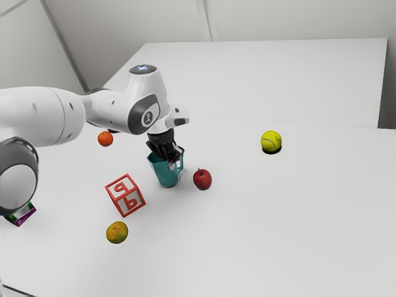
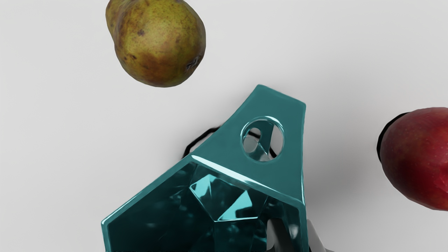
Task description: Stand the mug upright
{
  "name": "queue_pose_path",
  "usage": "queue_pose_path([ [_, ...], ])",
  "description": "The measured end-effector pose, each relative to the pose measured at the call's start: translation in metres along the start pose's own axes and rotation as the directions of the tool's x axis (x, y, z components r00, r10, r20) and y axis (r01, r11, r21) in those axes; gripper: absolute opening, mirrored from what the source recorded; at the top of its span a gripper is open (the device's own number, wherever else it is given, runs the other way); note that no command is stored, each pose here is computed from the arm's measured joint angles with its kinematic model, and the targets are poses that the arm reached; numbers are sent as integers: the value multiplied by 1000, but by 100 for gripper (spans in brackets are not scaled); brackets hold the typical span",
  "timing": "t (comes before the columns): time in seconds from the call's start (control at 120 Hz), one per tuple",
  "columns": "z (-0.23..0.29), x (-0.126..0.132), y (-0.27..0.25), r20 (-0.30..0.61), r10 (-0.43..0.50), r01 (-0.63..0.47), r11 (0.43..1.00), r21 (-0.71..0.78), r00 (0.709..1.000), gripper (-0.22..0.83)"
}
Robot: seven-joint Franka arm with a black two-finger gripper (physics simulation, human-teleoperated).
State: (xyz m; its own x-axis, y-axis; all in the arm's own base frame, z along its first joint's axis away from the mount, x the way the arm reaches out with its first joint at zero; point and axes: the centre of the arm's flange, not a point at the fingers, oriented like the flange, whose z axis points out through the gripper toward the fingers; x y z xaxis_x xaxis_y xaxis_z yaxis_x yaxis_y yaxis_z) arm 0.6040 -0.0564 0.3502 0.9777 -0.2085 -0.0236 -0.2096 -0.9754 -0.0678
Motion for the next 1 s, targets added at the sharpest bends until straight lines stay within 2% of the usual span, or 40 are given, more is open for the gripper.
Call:
queue_pose_path([
  [0.2, -10, 1, 0, -20, -5, 5, 1000, -15, 1000, 25],
  [0.367, -61, -5, -4, -88, -28, 25, 999, -37, 996, 45],
  [0.533, -101, -16, -7, -103, -46, 40, 998, -56, 994, 54],
  [0.608, -128, -11, -11, -110, -51, 46, 998, -54, 993, 56],
  [0.783, -188, -9, -29, -109, -50, 46, 998, -31, 993, 59],
  [1.0, -223, -22, -43, -80, -16, 17, 1000, 9, 997, 61],
])
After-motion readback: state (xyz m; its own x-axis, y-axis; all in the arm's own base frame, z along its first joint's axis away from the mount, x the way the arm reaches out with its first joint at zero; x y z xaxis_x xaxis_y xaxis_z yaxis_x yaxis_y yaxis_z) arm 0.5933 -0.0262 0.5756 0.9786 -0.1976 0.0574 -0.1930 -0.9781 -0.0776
